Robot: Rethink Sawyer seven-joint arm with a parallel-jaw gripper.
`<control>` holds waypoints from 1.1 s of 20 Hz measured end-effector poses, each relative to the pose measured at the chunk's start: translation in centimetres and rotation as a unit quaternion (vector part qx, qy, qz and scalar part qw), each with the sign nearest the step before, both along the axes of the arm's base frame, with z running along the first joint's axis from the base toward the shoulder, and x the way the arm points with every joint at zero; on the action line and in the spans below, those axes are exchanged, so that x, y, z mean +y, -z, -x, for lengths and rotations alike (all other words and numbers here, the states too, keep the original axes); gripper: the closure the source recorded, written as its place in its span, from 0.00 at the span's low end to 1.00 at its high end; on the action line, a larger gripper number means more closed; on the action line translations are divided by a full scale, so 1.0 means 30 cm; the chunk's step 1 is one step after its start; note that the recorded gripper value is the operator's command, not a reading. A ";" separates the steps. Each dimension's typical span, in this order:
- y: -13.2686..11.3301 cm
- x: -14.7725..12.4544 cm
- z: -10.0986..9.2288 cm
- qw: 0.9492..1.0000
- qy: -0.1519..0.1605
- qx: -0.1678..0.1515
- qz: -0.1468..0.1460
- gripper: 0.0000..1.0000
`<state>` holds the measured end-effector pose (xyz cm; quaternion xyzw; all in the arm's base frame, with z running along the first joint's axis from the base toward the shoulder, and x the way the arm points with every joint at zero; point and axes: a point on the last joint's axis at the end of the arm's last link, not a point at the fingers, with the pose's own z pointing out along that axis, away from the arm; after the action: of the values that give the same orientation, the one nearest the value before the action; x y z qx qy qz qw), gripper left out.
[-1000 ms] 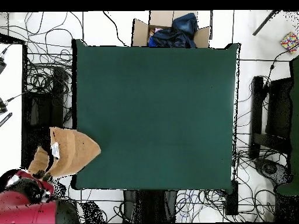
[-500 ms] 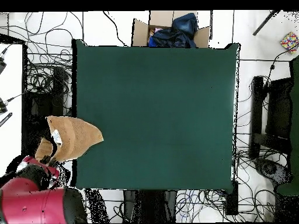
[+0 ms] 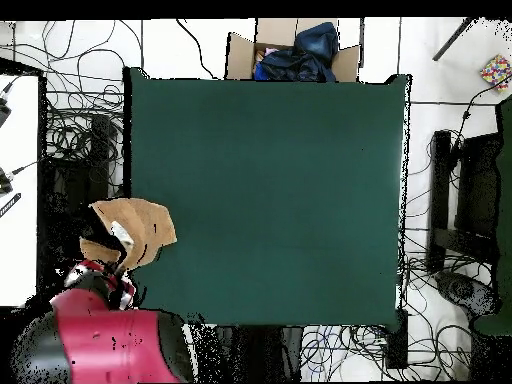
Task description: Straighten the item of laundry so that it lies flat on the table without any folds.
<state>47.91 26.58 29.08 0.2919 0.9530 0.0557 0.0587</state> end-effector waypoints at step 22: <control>-0.087 -0.910 -0.258 0.996 -0.074 0.041 0.026 1.00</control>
<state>55.66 -0.73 31.67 0.2208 0.9748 0.0236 0.0229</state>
